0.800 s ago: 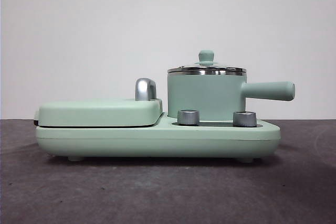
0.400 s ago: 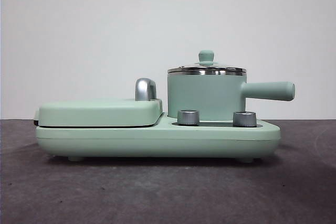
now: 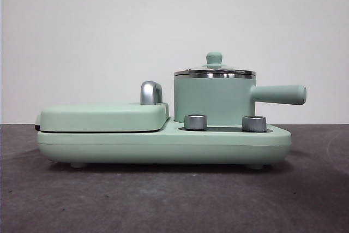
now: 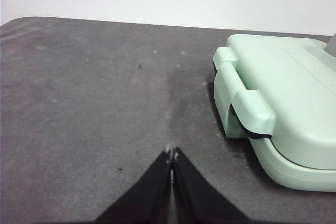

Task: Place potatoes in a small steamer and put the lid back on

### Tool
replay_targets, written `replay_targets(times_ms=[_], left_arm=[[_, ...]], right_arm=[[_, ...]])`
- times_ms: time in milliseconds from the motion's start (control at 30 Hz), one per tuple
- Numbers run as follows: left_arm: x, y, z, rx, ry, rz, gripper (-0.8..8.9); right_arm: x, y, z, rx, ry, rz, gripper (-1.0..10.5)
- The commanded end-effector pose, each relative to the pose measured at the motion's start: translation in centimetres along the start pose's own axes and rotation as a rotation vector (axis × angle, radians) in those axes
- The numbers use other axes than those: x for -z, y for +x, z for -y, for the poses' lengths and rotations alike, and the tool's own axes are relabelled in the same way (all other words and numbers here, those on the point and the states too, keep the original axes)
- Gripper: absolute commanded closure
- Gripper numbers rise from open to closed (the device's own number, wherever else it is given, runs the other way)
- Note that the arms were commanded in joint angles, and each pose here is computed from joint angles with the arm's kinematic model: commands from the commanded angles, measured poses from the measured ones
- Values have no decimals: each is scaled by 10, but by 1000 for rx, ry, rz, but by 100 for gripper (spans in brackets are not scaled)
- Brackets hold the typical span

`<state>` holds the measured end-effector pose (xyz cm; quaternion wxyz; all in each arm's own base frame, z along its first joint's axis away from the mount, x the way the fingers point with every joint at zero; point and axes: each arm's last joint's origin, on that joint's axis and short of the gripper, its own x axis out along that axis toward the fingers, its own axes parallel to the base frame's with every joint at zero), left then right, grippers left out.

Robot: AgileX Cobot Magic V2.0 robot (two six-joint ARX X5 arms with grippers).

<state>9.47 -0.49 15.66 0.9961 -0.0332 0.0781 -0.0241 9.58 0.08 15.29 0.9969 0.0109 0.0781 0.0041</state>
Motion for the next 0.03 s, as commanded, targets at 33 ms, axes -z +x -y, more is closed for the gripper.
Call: replay_targets(times_ms=[33], left_arm=[[7,2,0,3,10,-25,807]], right_arm=[[1,0,0,0,-9,8,927]])
